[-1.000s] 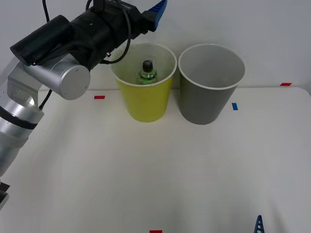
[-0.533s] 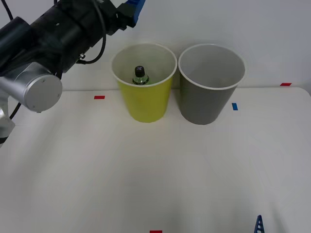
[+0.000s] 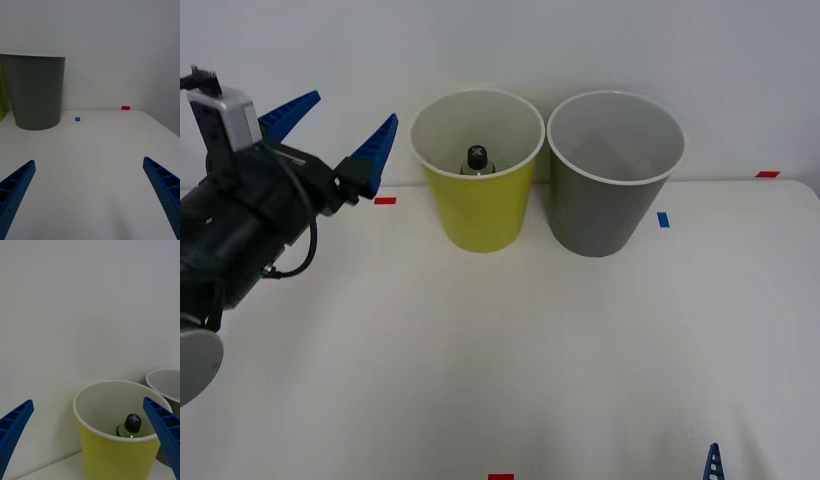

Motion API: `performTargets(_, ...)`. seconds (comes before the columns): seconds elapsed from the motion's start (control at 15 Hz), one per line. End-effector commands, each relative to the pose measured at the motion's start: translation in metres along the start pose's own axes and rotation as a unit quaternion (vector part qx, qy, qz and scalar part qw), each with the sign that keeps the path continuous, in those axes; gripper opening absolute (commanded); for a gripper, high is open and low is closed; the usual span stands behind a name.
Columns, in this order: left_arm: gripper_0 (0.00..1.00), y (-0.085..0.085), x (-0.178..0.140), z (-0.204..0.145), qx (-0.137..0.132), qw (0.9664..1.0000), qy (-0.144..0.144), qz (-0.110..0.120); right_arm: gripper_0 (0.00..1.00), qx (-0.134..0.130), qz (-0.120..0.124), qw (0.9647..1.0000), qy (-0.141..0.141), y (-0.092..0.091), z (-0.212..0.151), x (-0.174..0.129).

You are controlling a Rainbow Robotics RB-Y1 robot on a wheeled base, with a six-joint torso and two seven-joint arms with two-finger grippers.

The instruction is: Put cans in the gray bin and PET bottles in the light green bin.

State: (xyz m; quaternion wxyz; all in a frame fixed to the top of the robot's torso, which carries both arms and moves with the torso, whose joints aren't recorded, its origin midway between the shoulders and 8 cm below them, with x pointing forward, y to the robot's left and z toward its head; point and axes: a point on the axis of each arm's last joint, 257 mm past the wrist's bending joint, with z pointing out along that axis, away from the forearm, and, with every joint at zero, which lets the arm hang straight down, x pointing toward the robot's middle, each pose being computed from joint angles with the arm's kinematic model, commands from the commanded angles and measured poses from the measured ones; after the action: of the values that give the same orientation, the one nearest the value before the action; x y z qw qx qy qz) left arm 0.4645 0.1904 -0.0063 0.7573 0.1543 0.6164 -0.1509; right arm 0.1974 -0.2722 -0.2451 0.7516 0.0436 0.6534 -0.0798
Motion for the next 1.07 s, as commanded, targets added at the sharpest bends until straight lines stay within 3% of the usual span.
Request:
performTargets(0.07,1.00,0.000,0.034,-0.044,-0.018,0.9992,0.034,-0.010,1.00,0.000,0.000,1.0000,0.000,0.000,0.000,0.000)
performTargets(0.33,1.00,-0.001,0.053,-0.061,-0.058,0.9962,0.036,-0.054,1.00,0.000,0.000,1.0000,0.000,0.000,0.000,0.000)
performTargets(0.47,1.00,-0.008,0.067,-0.069,-0.063,0.9951,0.042,-0.064,1.00,0.000,0.000,1.0000,0.000,0.000,0.000,0.000)
performTargets(0.6,1.00,-0.013,0.078,-0.077,-0.064,0.9948,0.052,-0.059,1.00,0.000,0.000,1.0000,0.000,0.000,0.000,0.000)
performTargets(0.73,1.00,-0.019,0.086,-0.082,-0.065,0.9960,0.058,-0.024,1.00,0.000,0.000,1.0000,0.000,0.000,0.000,0.000)
performTargets(0.93,1.00,-0.020,0.109,-0.089,-0.066,0.9965,0.044,0.028,1.00,0.000,0.000,1.0000,0.000,0.000,0.000,0.000)
performTargets(1.07,1.00,-0.016,0.126,-0.098,-0.067,0.9949,0.050,0.056,1.00,0.000,0.000,1.0000,0.000,0.000,0.000,0.000)
